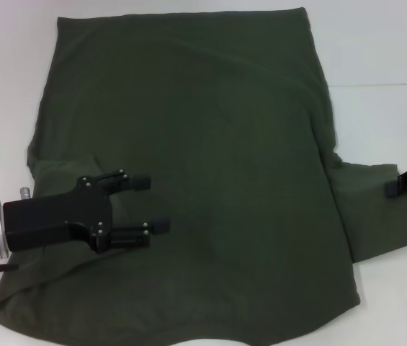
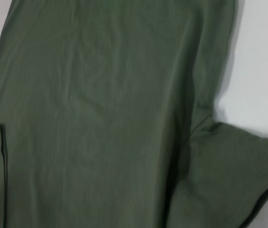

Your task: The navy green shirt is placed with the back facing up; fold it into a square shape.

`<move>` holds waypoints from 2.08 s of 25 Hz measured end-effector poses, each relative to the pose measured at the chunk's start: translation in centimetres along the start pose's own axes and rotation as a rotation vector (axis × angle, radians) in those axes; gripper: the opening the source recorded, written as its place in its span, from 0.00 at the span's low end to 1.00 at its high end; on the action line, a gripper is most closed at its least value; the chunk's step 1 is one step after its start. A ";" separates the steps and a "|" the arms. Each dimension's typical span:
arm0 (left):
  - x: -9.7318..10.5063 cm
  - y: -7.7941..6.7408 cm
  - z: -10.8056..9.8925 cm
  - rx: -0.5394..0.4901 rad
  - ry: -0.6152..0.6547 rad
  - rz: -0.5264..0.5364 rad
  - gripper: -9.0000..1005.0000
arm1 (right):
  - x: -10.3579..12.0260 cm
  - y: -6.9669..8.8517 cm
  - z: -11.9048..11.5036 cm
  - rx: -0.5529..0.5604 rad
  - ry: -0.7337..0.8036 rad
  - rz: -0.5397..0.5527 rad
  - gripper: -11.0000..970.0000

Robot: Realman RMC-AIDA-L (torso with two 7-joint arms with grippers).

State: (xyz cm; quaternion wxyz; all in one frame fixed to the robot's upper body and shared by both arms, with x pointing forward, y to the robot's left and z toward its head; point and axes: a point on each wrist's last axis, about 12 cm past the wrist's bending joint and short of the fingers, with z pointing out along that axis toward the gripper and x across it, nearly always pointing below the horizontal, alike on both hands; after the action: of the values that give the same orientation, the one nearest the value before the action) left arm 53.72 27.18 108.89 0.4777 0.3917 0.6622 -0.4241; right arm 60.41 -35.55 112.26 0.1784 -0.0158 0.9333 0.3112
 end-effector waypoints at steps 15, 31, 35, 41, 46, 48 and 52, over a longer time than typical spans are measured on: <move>-0.5 0.3 0.2 0.007 0.002 -0.003 0.88 | -2.2 0.9 -2.3 0.059 -0.020 -0.079 0.06; -0.9 0.5 0.4 0.010 0.002 -0.033 0.88 | -4.5 2.2 -3.7 0.092 -0.091 -0.181 0.07; -1.0 0.6 0.3 0.009 0.001 -0.041 0.88 | -4.9 2.7 -3.6 0.081 -0.100 -0.219 0.08; -1.1 0.6 0.3 0.008 0.002 -0.056 0.88 | -5.3 4.2 -2.4 0.040 -0.070 -0.275 0.09; -1.2 0.7 0.2 0.006 0.002 -0.058 0.88 | -5.7 6.2 -0.6 -0.011 -0.025 -0.323 0.09; -1.2 0.8 0.2 0.006 0.002 -0.057 0.88 | -6.0 7.3 0.1 -0.023 -0.003 -0.349 0.09; -1.3 0.8 0.2 0.006 0.001 -0.057 0.88 | -6.4 8.9 1.3 -0.035 0.025 -0.390 0.10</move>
State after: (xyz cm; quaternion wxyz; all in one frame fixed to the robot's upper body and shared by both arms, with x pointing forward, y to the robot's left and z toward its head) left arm 54.85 27.15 110.01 0.4638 0.3742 0.6721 -0.4395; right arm 65.51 -28.14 118.64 0.2236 -0.2032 0.9092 0.2866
